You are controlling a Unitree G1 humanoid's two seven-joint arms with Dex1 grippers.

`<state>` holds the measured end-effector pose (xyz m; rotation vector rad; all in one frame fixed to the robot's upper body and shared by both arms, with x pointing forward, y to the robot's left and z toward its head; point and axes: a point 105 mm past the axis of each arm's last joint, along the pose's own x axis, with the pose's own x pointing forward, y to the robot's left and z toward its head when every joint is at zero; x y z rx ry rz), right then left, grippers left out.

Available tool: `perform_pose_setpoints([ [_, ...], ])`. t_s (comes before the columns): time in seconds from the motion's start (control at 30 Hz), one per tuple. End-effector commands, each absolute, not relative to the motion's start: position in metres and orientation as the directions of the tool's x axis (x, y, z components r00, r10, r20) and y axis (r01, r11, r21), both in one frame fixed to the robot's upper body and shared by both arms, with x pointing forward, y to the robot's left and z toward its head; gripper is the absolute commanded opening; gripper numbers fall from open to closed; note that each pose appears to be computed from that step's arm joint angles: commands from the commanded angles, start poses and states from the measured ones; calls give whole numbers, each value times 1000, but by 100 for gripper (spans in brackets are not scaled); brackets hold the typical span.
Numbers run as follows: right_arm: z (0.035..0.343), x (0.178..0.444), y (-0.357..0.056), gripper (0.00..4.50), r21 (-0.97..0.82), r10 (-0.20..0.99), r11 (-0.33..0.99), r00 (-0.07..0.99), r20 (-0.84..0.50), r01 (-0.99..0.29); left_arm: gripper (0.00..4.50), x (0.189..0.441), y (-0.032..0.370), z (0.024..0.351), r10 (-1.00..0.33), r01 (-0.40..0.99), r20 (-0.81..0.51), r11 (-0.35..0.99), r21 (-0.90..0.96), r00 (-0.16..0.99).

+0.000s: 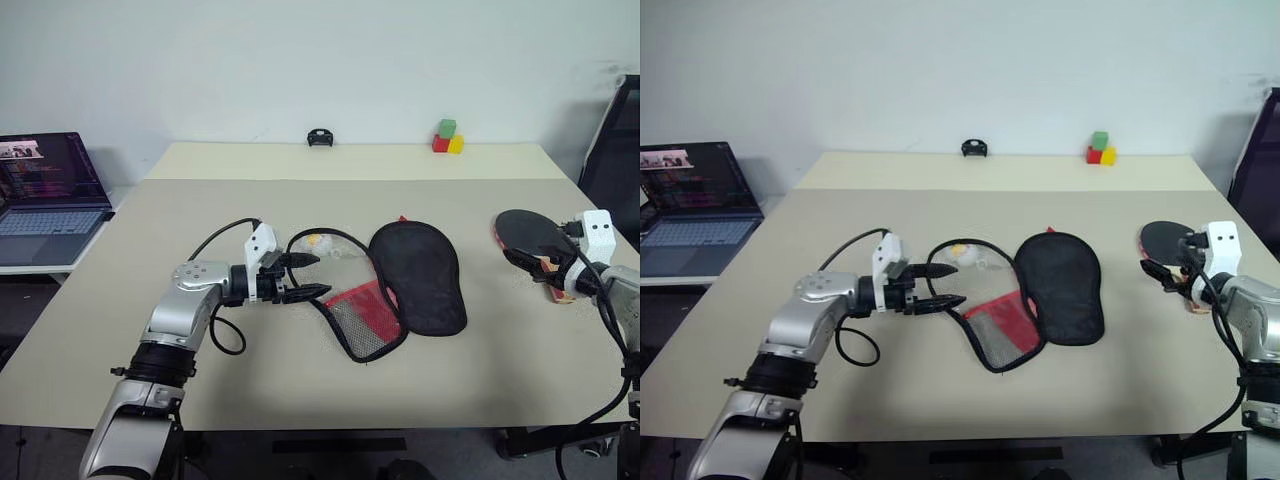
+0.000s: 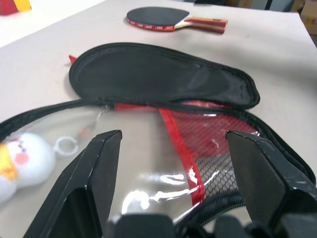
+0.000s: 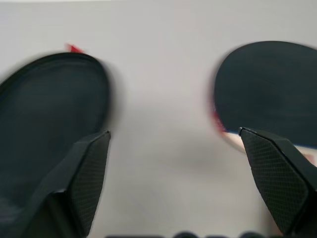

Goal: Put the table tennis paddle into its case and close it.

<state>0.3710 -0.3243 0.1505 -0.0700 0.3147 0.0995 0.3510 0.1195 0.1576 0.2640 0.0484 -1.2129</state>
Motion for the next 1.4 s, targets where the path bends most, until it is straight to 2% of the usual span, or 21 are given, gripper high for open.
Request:
perform_pose_setpoints([
  [0.03, 163, 375, -335, 444, -124, 39, 989, 962, -271, -75, 366, 353, 117, 171, -922, 922, -156, 314, 226, 353],
  [0.4, 163, 377, -336, 444, -129, 40, 989, 963, -268, -77, 366, 353, 117, 171, -923, 922, -156, 314, 226, 353],
  [0.47, 155, 380, -352, 444, -140, -43, 990, 958, -284, 2, 366, 353, 118, 170, -922, 922, -160, 312, 228, 352],
  [0.53, 151, 381, -360, 444, -146, -77, 989, 954, -291, 35, 366, 353, 118, 170, -922, 922, -162, 312, 229, 352],
  [0.8, 150, 384, -362, 444, -149, -78, 988, 955, -288, 35, 366, 353, 118, 170, -922, 922, -162, 311, 229, 351],
  [0.87, 121, 379, -390, 444, -95, -219, 976, 904, -368, 198, 366, 352, 125, 170, -916, 918, -171, 322, 230, 364],
  [0.93, 104, 375, -399, 444, -68, -277, 959, 865, -419, 275, 366, 352, 128, 171, -913, 916, -174, 327, 231, 370],
  [1.1, 94, 374, -401, 444, -73, -303, 950, 842, -447, 303, 366, 352, 126, 171, -914, 917, -172, 324, 230, 367],
  [1.3, 88, 378, -392, 444, -95, -270, 962, 846, -460, 256, 366, 351, 127, 171, -914, 917, -173, 325, 230, 367],
  [1.4, 84, 380, -386, 393, -115, -245, 970, 849, -469, 216, 366, 351, 128, 171, -912, 916, -173, 330, 228, 372],
])
